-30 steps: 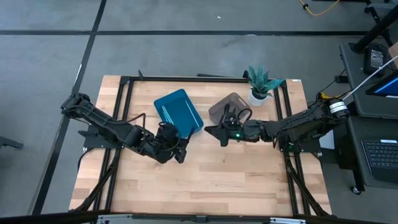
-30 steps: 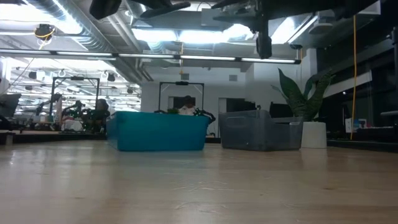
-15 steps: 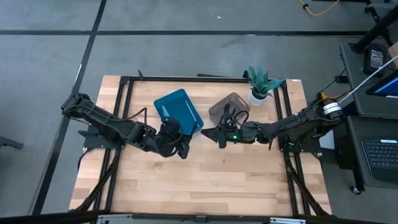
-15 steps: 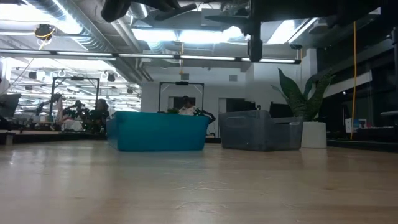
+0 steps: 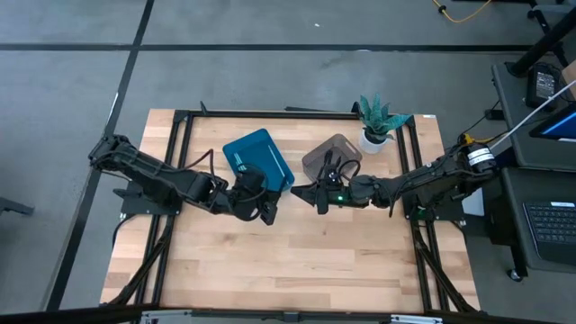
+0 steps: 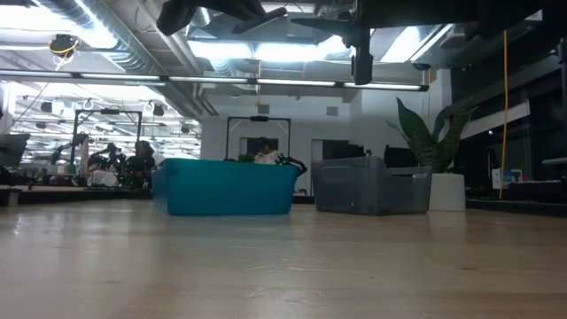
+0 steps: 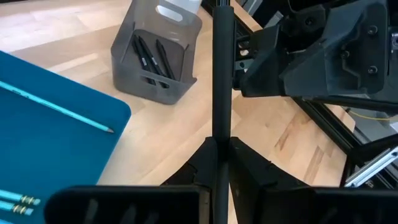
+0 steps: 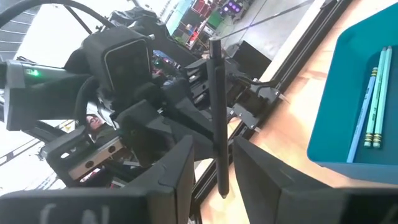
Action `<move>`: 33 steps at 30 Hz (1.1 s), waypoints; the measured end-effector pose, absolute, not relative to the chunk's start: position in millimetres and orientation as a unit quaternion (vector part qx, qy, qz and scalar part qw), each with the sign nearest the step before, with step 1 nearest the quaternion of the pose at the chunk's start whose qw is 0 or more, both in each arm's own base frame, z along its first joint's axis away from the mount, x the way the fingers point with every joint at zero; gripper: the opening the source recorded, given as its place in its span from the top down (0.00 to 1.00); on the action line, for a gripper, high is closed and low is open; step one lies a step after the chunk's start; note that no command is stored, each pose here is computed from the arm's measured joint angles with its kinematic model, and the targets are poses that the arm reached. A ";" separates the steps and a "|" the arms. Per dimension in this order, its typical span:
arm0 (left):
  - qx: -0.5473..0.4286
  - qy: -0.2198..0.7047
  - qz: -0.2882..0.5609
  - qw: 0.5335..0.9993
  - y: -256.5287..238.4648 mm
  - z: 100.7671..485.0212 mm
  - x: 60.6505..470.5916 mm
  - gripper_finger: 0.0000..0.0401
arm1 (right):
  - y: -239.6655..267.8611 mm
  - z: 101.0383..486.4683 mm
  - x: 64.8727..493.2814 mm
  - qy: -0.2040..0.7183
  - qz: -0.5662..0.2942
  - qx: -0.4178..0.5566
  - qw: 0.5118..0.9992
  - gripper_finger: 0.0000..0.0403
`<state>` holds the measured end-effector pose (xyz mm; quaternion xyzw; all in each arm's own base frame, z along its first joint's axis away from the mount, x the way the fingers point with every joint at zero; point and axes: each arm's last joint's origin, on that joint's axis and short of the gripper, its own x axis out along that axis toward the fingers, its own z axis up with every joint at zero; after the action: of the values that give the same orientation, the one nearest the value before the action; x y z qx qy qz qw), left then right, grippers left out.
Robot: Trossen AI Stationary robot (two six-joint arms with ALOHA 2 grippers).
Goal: Sort pens & pencils
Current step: Put the black pen into the gray bin
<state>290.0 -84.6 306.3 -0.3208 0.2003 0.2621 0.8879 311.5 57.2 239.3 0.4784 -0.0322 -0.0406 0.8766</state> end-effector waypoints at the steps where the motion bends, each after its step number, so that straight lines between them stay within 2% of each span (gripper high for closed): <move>1: -0.320 0.201 0.260 0.889 -84.2 306.4 290.4 0.94 | 57.2 239.3 311.5 -0.032 -0.041 0.478 0.877 0.72; 18: -0.323 0.200 0.253 0.890 -83.5 307.3 291.8 0.94 | 54.2 225.7 323.8 -0.045 -0.036 0.495 0.867 0.72; 33: -0.324 0.204 0.244 0.891 -86.3 307.3 291.5 0.94 | 45.0 234.0 352.1 -0.045 -0.016 0.481 0.876 0.72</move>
<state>291.5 -86.3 307.3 -0.3235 0.2038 0.2441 0.8912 352.1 45.0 234.0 0.4805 -0.0450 -0.0156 0.8757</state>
